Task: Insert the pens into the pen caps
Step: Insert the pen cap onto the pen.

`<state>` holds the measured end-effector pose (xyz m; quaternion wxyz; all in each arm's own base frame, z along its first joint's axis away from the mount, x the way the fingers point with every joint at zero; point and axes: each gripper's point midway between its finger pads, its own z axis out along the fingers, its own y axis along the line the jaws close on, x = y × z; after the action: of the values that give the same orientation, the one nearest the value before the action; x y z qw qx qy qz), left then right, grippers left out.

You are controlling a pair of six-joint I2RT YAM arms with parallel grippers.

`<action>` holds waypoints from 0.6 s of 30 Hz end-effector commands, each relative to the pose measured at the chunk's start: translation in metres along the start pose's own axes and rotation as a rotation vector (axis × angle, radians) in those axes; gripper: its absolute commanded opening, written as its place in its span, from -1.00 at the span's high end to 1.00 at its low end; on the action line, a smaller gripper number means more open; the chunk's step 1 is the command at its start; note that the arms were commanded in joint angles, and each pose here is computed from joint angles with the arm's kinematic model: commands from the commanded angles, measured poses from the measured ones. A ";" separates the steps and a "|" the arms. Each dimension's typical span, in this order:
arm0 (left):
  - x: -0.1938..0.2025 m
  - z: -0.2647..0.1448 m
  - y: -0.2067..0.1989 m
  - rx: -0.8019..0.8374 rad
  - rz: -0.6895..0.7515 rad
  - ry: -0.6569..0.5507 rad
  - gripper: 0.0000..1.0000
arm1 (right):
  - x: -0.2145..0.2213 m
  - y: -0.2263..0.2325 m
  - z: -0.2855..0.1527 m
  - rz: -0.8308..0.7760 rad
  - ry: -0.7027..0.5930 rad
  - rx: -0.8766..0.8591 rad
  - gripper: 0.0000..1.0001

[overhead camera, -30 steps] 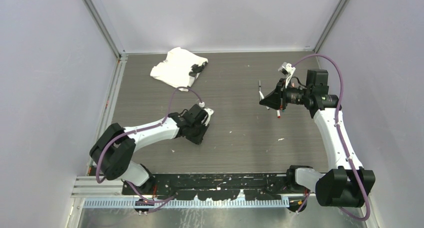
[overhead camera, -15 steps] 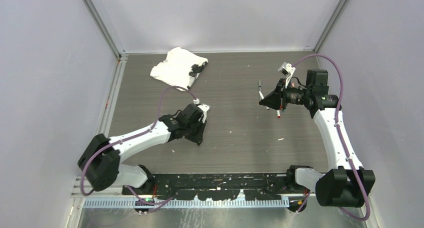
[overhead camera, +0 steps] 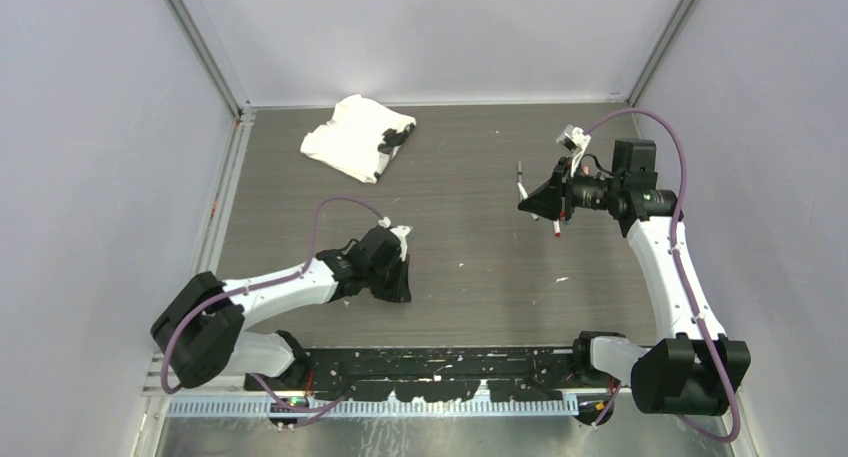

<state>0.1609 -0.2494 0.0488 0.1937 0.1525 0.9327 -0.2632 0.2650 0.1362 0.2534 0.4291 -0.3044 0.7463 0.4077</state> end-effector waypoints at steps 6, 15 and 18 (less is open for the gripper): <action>-0.011 0.015 0.025 -0.148 0.012 -0.033 0.99 | -0.007 0.003 -0.001 -0.031 -0.020 -0.015 0.98; -0.022 0.017 0.044 -0.259 0.042 -0.064 0.98 | -0.006 0.003 -0.001 -0.025 -0.018 -0.017 0.98; -0.028 0.016 0.052 -0.301 0.049 -0.074 0.97 | -0.006 0.004 -0.001 -0.027 -0.019 -0.017 0.98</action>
<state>0.1914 -0.2265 0.0200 0.2256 0.1328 0.9528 -0.1541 0.2650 0.1362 0.2533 0.4290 -0.3043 0.7464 0.4078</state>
